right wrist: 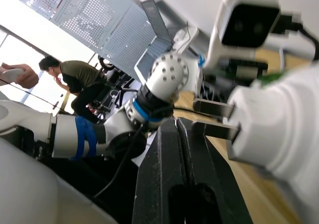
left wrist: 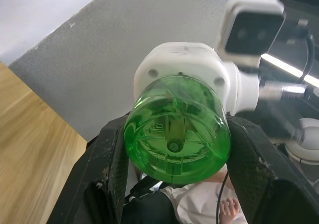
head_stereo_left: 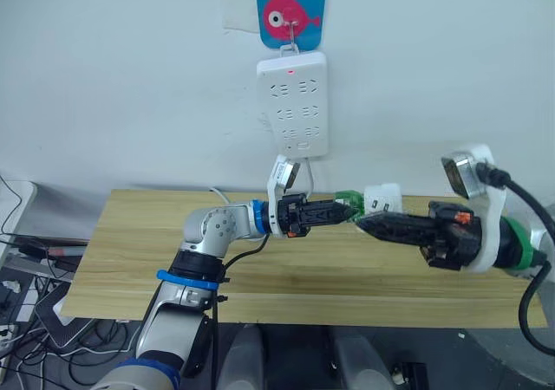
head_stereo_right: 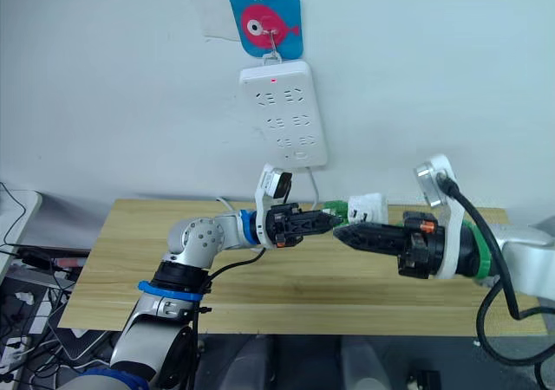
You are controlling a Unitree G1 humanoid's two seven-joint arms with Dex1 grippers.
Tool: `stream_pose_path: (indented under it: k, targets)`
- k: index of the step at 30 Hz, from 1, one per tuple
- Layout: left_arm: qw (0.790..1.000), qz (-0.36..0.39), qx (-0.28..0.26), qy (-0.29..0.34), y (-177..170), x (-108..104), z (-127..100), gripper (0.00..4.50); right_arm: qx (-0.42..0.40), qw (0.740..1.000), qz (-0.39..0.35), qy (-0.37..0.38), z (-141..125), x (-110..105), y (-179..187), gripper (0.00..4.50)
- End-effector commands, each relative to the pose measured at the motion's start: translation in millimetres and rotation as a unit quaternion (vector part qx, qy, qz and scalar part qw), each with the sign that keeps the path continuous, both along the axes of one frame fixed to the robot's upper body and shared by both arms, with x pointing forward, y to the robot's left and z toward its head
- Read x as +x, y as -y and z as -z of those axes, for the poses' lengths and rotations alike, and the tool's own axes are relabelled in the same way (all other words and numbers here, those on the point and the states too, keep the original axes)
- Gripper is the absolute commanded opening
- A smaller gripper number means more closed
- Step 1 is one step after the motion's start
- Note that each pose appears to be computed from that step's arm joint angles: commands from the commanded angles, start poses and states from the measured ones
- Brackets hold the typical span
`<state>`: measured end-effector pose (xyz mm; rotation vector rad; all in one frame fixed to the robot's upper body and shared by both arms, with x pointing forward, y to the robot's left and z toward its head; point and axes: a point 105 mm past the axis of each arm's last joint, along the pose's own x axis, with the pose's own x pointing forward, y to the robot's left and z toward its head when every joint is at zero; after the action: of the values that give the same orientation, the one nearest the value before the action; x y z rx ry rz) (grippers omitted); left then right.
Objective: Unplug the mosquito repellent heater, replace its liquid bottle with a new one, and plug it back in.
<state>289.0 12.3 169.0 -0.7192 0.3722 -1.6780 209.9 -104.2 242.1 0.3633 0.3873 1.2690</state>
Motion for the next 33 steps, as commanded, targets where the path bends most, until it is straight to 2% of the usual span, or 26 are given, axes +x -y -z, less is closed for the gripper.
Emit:
stream_pose_path:
  k: [1,4,8,17,27,33]
  targets:
    - [1.0,0.013,-0.011,0.018,1.4,-3.3,-7.2,2.42,0.008,1.0,-0.014,0.016,-14.1,3.1,-3.8,0.01]
    - [1.0,0.015,-0.011,0.018,1.3,-3.9,-6.8,2.42,0.006,1.0,-0.003,0.027,-25.9,15.5,-3.8,0.01]
    - [1.0,0.021,-0.009,0.019,1.4,-5.3,-6.2,2.42,-0.012,0.999,0.048,0.019,-31.0,39.9,-2.1,0.01]
    - [0.999,0.034,-0.011,0.02,0.7,-9.2,-7.2,2.42,-0.082,0.989,0.12,-0.02,-10.7,67.9,9.8,0.01]
    - [0.999,0.037,-0.014,0.017,0.1,-10.2,-9.2,2.42,-0.095,0.987,0.126,-0.021,-3.9,70.7,11.3,0.01]
    - [0.998,0.049,-0.024,0.015,1.4,-13.0,-13.3,2.42,-0.102,0.985,0.134,-0.039,13.0,69.4,14.2,0.01]
